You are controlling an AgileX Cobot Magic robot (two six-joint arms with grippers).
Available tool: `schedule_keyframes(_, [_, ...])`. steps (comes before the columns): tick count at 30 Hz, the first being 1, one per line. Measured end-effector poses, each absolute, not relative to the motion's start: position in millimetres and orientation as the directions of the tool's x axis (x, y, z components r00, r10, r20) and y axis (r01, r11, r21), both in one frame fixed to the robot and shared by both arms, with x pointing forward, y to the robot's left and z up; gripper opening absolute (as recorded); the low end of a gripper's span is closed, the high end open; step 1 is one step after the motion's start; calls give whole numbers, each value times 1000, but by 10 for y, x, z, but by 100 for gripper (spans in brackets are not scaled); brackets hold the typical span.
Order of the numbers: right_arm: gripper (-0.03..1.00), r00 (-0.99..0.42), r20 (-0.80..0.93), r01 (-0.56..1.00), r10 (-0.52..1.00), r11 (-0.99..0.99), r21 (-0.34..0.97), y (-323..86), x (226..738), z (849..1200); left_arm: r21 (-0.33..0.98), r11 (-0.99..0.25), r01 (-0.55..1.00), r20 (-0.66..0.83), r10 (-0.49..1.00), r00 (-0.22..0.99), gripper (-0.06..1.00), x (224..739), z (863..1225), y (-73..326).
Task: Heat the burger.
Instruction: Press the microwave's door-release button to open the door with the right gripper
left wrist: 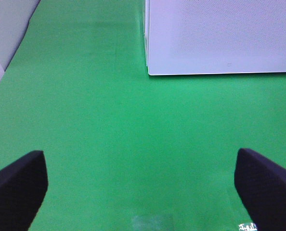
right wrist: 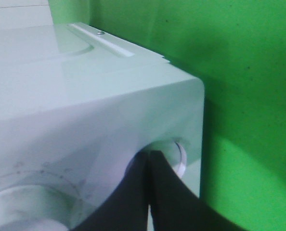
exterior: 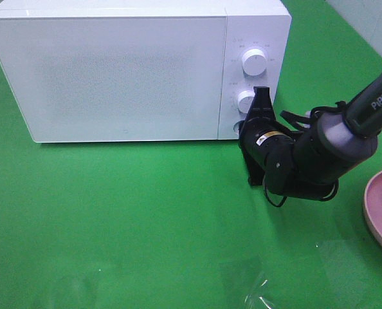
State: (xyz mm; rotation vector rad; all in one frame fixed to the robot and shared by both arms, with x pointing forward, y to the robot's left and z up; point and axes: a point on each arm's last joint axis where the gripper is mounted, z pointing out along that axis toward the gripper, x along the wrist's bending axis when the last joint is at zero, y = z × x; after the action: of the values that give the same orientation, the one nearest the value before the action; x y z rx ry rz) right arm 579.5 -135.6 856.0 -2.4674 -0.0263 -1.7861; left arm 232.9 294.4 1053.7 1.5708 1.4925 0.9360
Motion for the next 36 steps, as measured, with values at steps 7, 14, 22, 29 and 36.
schedule_keyframes(7, [0,285,959,73,0,-997,-21,-1350,5791,8545,897,-26,440,6,999,47,98,2329,10537,2944])
schedule_keyframes(14, [0,275,961,80,30,-997,9,-1346,5828,8534,897,-26,440,6,999,47,98,2329,10537,2944])
schedule_keyframes(22, [0,269,963,91,37,-996,12,-1347,5896,8488,897,-26,440,6,999,47,98,2329,10537,2944])
schedule_keyframes(29, [0,271,962,86,20,-996,-4,-1348,5900,8485,897,-26,440,6,999,47,98,2329,10537,2944])
schedule_keyframes(36, [0,306,952,86,8,-996,-19,-1357,5900,8494,897,-26,440,6,999,47,98,2329,10537,2944])
